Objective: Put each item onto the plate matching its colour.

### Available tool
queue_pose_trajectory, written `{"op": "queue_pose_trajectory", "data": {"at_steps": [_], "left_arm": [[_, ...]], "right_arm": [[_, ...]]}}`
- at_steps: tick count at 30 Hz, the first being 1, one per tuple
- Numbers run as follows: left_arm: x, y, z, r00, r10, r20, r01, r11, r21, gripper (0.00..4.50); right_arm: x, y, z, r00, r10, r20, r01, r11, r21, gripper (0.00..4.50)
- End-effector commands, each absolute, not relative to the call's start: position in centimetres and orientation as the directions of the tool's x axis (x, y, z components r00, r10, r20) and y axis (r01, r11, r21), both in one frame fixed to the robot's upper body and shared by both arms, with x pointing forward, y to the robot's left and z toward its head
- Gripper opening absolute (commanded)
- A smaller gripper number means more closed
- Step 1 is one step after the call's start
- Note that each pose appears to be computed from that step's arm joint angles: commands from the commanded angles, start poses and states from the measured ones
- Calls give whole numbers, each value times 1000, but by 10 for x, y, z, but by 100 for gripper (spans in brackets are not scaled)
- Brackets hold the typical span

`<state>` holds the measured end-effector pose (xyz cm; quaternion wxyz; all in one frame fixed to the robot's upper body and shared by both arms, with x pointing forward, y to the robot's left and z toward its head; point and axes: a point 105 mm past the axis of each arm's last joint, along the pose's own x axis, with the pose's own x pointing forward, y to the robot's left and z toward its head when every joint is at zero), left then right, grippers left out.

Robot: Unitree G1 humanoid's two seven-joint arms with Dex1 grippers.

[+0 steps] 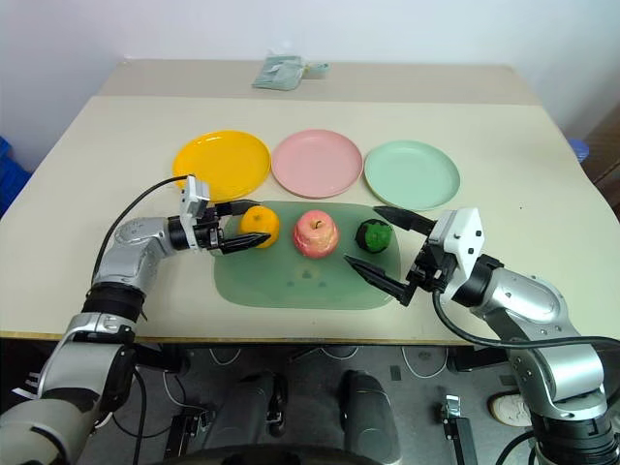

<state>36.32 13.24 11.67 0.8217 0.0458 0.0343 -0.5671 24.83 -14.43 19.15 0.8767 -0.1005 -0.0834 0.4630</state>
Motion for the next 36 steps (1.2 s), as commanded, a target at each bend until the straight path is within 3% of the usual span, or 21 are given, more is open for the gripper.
{"op": "queue_pose_trajectory", "data": {"at_steps": [1,3,6,9,14,17,25,26,28,30,36], "left_arm": [[370,129,124,372,-919,-127,927,363,92,425],[373,126,127,391,-915,-98,919,383,95,377],[376,126,140,406,-913,-36,911,401,90,377],[389,137,163,499,-864,68,856,503,119,377],[424,171,197,752,-631,189,617,775,134,377],[439,190,205,851,-475,223,467,880,92,377],[455,223,194,959,-203,199,201,979,28,377],[455,222,193,957,-214,195,214,977,26,377],[455,218,189,955,-238,178,239,971,16,444],[454,219,191,954,-229,192,223,973,55,447],[443,200,217,854,-402,330,416,909,29,447]], "right_arm": [[243,-143,204,552,830,81,-775,546,-317,449],[244,-143,205,553,829,81,-773,547,-320,450],[245,-142,205,554,829,80,-773,547,-322,450],[247,-143,205,556,827,82,-768,549,-329,450],[279,-149,223,647,741,180,-652,660,-373,450],[286,-140,228,628,752,200,-668,653,-358,450],[288,-126,222,599,783,164,-712,616,-337,450],[288,-126,222,599,784,163,-712,615,-338,450],[288,-126,221,599,785,156,-712,612,-345,450],[287,-126,220,597,789,146,-710,605,-360,450],[284,-126,219,598,789,141,-712,603,-358,450]]}}
